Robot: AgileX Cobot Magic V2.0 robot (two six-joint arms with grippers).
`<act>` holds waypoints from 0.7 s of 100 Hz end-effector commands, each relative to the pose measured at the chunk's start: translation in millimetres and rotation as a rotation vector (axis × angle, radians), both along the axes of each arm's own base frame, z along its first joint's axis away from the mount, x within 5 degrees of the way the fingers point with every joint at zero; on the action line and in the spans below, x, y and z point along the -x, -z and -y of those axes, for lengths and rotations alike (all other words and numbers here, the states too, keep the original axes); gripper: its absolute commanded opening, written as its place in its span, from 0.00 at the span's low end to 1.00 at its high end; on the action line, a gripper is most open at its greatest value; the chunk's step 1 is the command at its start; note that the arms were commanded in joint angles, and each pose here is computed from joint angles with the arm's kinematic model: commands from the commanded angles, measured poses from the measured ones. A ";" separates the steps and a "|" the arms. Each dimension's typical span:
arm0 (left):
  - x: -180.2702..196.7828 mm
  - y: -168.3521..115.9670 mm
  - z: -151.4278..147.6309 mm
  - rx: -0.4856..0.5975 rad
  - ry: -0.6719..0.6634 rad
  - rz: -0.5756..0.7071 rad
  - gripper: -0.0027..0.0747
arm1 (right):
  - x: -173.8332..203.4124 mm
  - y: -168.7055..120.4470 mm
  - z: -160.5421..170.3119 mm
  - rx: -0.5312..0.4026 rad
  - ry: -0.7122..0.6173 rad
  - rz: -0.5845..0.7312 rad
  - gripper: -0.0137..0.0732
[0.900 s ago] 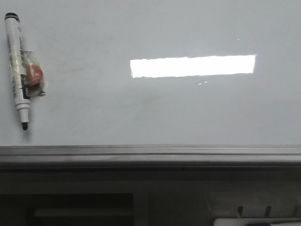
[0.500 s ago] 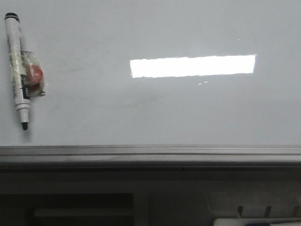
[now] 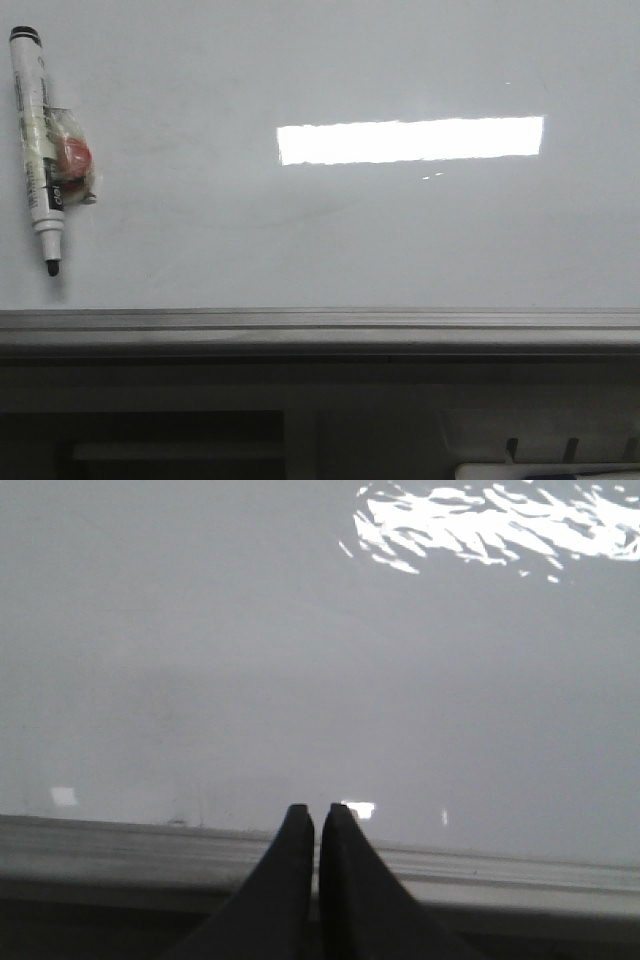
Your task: Write number 3 on whiteboard
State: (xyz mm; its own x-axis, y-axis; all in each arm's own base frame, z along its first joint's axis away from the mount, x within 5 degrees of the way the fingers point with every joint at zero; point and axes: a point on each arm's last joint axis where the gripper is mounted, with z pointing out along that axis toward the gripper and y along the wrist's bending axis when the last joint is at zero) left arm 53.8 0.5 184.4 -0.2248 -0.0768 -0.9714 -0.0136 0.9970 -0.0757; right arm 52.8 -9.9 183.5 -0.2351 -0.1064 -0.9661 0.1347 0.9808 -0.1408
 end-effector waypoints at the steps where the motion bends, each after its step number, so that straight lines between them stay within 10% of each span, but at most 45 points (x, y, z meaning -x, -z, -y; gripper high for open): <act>1: -0.8 -12.7 1.7 0.061 0.010 0.177 0.01 | -2.2 -5.5 -0.6 0.035 -0.010 0.149 0.10; 37: 0.6 -33.8 1.7 0.084 0.017 0.410 0.01 | 10.5 -59.6 -7.5 0.129 -0.063 0.766 0.10; 70: 0.7 -34.3 1.6 0.107 0.015 0.415 0.01 | 4.3 -49.5 -5.1 0.096 -0.047 0.594 0.10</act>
